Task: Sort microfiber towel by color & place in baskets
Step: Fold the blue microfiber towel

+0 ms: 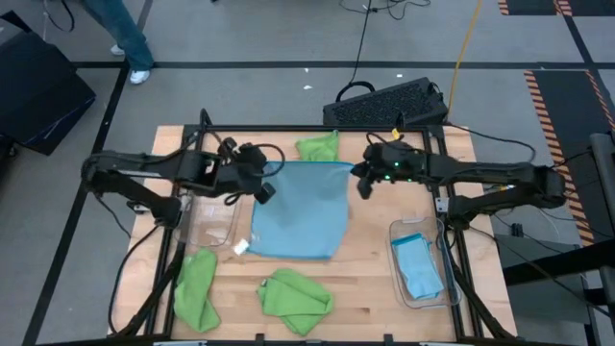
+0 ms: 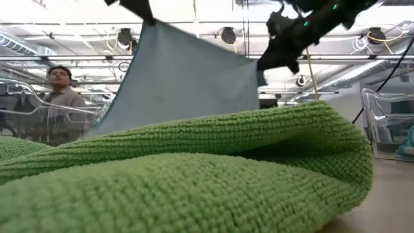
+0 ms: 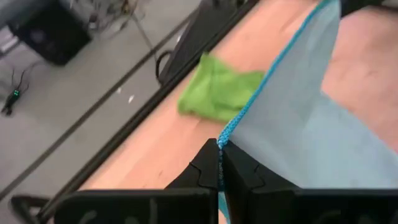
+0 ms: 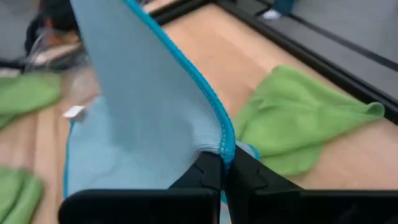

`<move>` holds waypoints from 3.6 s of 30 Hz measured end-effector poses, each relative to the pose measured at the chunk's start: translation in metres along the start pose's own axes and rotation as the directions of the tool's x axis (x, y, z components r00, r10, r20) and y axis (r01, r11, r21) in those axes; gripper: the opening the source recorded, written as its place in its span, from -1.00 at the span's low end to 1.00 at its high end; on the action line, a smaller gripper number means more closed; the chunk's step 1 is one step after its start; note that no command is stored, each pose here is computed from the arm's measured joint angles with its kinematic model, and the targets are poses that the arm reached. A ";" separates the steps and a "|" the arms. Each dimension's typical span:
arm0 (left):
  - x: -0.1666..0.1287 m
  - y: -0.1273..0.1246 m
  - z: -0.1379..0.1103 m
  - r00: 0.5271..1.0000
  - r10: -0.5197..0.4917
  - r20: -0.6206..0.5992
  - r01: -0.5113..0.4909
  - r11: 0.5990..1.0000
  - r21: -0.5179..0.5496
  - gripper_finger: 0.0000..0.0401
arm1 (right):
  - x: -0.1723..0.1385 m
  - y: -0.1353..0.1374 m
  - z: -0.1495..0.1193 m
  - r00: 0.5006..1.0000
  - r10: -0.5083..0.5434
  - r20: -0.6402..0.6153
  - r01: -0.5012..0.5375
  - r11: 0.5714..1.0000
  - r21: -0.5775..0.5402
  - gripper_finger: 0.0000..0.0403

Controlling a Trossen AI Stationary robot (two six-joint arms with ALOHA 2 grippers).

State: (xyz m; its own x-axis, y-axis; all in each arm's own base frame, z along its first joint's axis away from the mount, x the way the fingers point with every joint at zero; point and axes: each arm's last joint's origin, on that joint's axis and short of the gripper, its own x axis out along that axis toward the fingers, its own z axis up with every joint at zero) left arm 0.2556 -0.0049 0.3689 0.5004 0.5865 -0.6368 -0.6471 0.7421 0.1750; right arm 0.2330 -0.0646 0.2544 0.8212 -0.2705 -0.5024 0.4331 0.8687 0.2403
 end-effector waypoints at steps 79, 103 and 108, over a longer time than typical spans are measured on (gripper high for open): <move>0.101 0.011 -0.032 0.867 -0.308 -0.392 0.397 0.901 0.172 -0.98 | 0.023 -0.046 -0.038 0.883 -0.187 -0.430 -0.110 0.808 -0.578 -1.00; 0.128 -0.027 -0.065 0.752 -0.178 -0.635 0.441 0.851 0.284 -0.97 | 0.009 0.021 -0.065 0.759 0.194 -0.622 -0.353 0.925 -0.143 -1.00; 0.109 0.001 -0.043 0.845 -0.154 -0.512 0.339 0.895 0.290 -0.96 | 0.003 0.023 -0.058 0.792 0.214 -0.572 -0.356 0.923 -0.148 -1.00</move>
State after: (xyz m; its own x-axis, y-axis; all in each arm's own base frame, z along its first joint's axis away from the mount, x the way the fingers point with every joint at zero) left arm 0.2853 0.0459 0.2675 0.2280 0.2153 -0.9496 -0.2432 0.9569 0.1586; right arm 0.2240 -0.0217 0.2102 0.5310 0.2089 -0.8212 0.0524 0.9592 0.2779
